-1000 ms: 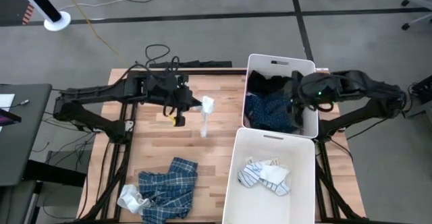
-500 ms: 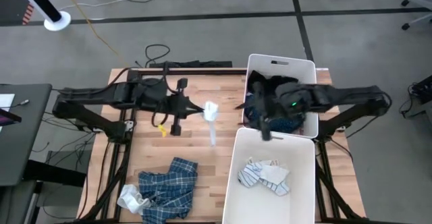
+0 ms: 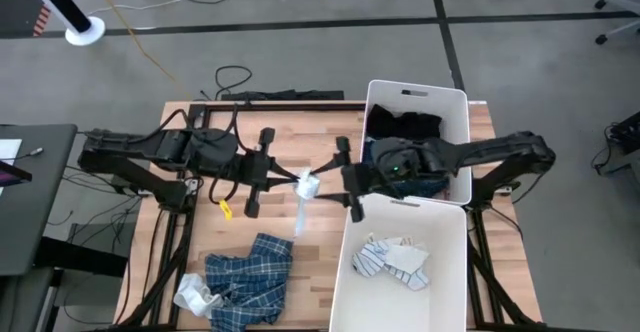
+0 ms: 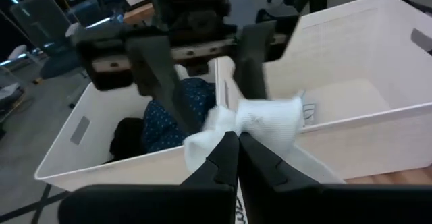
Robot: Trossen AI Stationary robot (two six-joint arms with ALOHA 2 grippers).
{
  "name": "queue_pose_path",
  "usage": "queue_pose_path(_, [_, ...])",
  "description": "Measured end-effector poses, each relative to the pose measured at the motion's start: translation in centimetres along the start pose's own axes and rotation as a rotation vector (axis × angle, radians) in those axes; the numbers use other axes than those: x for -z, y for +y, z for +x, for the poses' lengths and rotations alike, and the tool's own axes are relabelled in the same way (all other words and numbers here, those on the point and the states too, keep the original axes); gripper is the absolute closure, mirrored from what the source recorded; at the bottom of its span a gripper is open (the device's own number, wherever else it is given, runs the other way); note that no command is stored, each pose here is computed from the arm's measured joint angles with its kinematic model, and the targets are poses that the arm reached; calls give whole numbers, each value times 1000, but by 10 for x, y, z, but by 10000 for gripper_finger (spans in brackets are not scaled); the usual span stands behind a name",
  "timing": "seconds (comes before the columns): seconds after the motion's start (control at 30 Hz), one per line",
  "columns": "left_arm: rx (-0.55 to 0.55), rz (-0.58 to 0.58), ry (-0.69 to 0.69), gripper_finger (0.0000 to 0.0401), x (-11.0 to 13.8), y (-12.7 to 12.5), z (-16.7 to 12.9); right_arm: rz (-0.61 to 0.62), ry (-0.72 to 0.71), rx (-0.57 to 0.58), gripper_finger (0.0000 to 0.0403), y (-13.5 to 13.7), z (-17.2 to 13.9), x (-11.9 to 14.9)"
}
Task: Sort clothes
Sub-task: Put the top white sock into the bottom laundry bin
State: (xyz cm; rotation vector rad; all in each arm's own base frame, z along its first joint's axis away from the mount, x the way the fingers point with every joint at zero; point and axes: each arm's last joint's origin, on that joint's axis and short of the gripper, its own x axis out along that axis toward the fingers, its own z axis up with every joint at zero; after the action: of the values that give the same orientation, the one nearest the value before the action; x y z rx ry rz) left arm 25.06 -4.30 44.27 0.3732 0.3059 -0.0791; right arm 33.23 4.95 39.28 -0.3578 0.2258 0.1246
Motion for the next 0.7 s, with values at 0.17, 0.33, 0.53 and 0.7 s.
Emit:
queue_pose_path(0.17, [-3,-2,9,401,0,-2,0,-16,-21,-96,155,12,16,4])
queue_pose_path(0.33, [3,-2,6,401,-1,-4,-1,-19,6,-80,222,19,27,6])
queue_pose_path(0.53, [24,-23,9,401,0,-10,0,-48,-31,-59,375,17,24,0])
queue_pose_path(0.7, [42,-36,15,401,0,-14,-1,-54,-23,-65,392,18,23,1])
